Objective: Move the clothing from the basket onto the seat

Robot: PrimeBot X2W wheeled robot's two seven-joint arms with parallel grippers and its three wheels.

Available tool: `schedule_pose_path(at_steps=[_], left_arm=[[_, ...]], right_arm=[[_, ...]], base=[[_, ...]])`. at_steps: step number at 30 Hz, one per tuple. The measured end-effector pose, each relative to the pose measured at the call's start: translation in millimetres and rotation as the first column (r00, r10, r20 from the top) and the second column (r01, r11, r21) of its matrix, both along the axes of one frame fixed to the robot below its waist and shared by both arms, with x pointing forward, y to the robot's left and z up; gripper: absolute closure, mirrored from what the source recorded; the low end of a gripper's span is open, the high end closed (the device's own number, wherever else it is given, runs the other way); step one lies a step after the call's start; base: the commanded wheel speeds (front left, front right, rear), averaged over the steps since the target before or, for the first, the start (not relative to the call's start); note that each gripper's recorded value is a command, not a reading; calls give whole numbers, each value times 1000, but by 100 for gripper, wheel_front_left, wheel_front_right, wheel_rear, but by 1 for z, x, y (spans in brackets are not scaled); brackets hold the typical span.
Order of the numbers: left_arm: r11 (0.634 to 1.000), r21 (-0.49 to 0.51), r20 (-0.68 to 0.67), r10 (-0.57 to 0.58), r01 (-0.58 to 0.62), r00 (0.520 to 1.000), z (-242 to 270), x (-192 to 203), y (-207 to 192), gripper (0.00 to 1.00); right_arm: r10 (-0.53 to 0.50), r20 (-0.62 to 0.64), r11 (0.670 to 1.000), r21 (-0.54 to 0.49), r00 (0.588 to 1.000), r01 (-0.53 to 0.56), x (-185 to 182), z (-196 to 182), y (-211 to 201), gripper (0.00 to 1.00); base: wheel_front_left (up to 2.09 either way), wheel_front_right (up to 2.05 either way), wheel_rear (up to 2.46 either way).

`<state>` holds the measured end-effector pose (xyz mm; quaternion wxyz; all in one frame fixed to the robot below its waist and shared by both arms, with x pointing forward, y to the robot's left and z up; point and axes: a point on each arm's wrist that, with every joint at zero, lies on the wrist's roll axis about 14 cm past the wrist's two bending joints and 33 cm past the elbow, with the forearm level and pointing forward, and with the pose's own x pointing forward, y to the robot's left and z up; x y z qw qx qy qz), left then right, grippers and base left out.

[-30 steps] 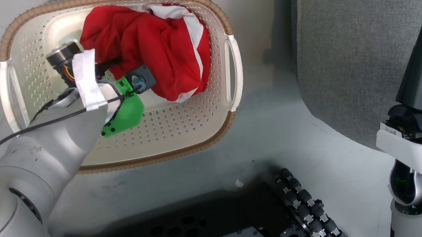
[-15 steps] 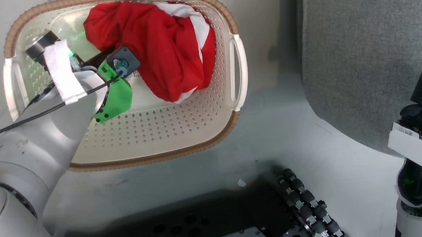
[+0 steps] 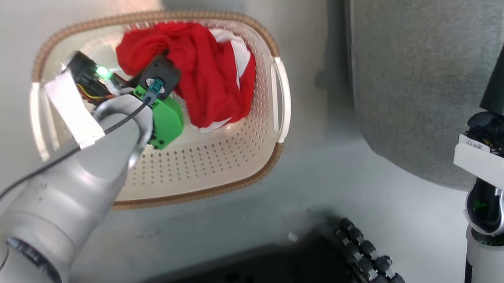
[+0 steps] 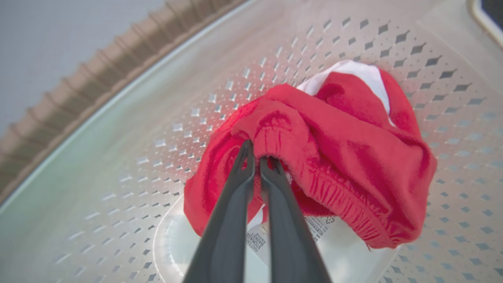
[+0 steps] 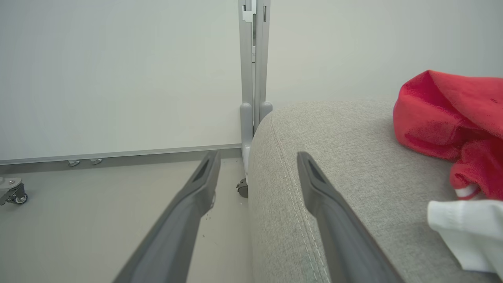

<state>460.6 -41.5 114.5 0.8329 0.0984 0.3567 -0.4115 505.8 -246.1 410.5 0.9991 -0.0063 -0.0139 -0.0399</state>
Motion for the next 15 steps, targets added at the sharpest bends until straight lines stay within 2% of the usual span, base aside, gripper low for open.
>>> schedule_pose_path(at_steps=[4, 10, 15], left_arm=[[990, -90, 26, 110, -107, 994, 40, 8, 2, 100], [986, -126, 122, 127, -112, 984, 96, -2, 15, 100], [964, -195, 200, 222, -183, 954, 154, -2, 26, 100]], right_arm=[[2, 38, 1000, 13, 999, -3, -5, 22, 3, 0], [17, 78, 999, 49, 997, -20, -18, 51, 13, 0], [48, 92, 996, 75, 995, -55, -37, 70, 28, 0]], base=[[0, 0, 0], [0, 0, 0], [0, 0, 0]])
